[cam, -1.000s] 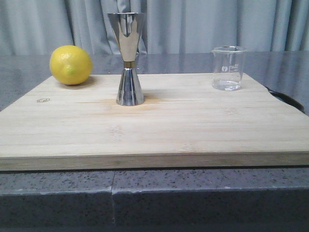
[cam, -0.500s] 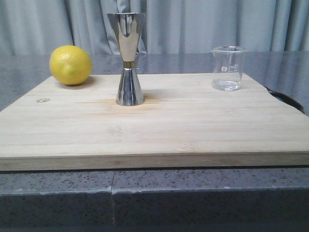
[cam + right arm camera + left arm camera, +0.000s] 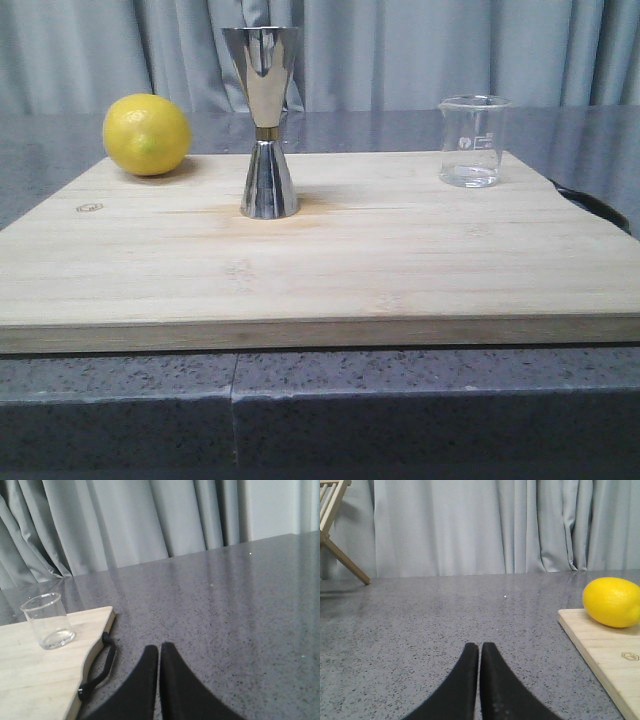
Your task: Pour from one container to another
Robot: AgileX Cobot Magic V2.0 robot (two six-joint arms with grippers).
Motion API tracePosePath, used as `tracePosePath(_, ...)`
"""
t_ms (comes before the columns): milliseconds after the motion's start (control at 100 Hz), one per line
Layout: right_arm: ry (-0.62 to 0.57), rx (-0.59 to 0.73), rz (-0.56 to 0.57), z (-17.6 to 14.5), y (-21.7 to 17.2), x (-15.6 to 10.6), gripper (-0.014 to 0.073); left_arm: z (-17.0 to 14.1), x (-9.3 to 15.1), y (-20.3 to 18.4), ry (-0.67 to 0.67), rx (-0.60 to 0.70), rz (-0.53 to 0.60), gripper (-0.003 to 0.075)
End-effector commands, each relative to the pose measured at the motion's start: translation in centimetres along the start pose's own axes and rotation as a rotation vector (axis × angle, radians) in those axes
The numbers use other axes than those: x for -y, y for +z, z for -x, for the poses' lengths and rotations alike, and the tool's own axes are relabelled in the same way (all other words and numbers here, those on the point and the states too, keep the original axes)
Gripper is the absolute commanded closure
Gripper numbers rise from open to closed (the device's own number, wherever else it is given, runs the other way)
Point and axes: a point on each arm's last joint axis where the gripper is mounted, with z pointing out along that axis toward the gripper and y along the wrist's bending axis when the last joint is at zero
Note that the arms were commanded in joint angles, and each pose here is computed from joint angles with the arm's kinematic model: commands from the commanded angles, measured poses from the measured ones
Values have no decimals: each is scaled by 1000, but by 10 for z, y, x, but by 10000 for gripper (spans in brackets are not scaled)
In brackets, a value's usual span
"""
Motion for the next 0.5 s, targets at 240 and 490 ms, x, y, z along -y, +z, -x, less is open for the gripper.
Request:
tracePosePath(240, 4, 111, 17, 3, -2, -1, 641, 6, -1, -2, 2, 96, 9, 739)
tracePosePath(490, -23, 116, 16, 3, -2, -1, 641, 6, -1, -2, 2, 96, 9, 739)
